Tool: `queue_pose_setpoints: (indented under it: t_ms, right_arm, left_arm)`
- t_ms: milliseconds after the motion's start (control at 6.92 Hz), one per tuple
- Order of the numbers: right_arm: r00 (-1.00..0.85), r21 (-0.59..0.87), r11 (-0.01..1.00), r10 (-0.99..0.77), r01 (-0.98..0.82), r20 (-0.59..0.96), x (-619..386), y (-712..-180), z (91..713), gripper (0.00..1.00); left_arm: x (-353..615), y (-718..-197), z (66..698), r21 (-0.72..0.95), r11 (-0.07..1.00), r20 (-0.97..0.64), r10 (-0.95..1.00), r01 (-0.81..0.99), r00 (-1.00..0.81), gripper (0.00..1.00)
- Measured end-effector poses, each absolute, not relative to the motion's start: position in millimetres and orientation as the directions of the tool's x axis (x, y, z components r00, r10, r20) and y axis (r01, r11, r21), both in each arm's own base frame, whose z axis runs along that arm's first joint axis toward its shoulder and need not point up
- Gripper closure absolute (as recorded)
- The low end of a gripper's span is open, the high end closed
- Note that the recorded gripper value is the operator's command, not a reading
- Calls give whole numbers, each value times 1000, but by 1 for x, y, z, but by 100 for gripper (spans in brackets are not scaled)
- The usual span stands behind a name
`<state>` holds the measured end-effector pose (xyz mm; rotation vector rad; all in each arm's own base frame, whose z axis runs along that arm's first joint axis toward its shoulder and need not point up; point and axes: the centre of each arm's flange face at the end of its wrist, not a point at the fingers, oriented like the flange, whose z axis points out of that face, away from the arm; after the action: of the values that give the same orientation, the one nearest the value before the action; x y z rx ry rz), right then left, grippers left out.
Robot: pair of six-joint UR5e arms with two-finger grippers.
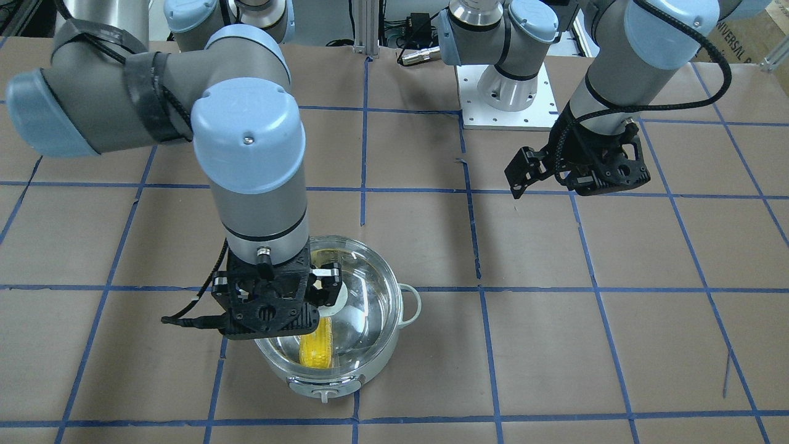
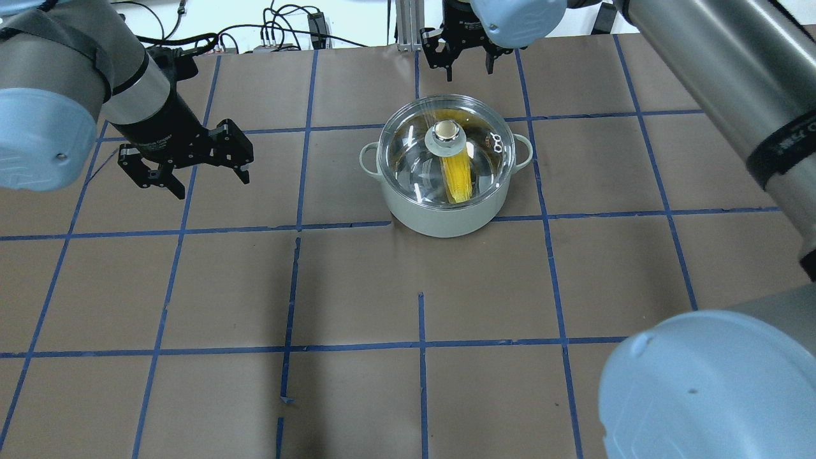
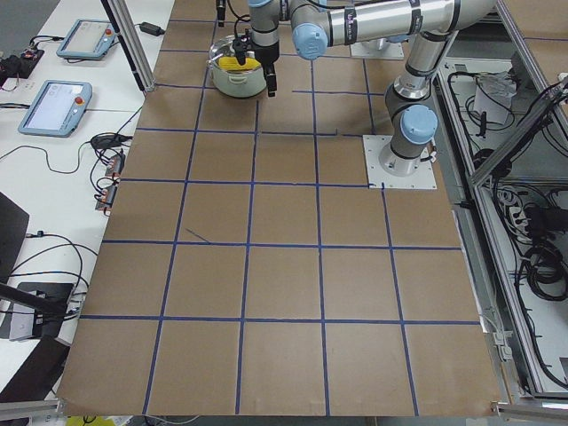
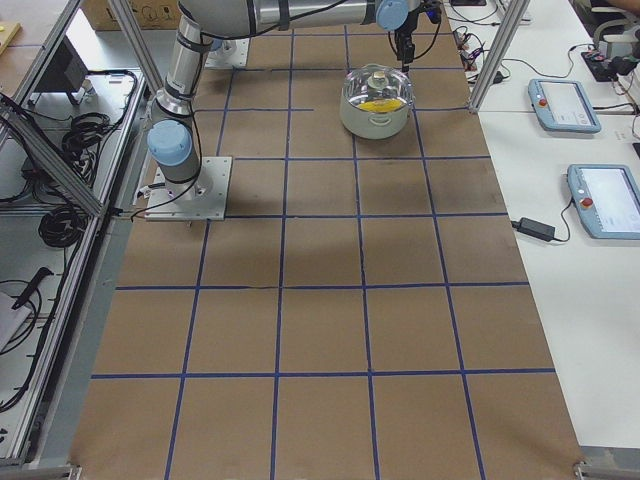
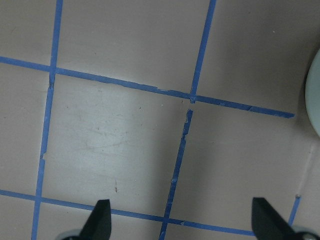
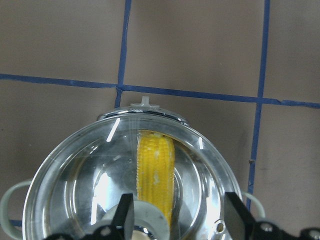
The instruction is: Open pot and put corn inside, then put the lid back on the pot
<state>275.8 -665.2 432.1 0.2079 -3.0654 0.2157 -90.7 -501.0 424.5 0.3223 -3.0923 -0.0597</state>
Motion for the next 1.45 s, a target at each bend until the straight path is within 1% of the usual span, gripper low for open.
queue_pose_setpoints:
  t_ms: [289,434,578,723,1012,1446]
  right_arm:
    - [-986,-86,983,-158,-162,52,236,-667,446,31]
    - [-985,-57,984,-167,-169,42,214,-664,455,24]
    - [-986,-23,986,-165,-165,18,191,-658,464,8]
    - [-989,4,989,-146,-146,-24,167,-648,477,1]
    - [-989,11,993,-119,-120,-83,142,-619,496,0]
    - [-990,12,993,-113,-114,-84,136,-577,503,0]
  left_arm:
    - [-90,-501,425,40,978,27,-207,-206,-978,0]
    - [-90,-501,425,40,978,27,-208,-207,-978,0]
    - [-91,-500,425,42,977,28,-210,-208,-977,0]
    - [-91,-499,425,41,977,28,-210,-209,-977,0]
    - [-91,-498,426,40,978,29,-207,-206,-978,0]
    - [-91,-495,427,38,978,29,-206,-205,-978,0]
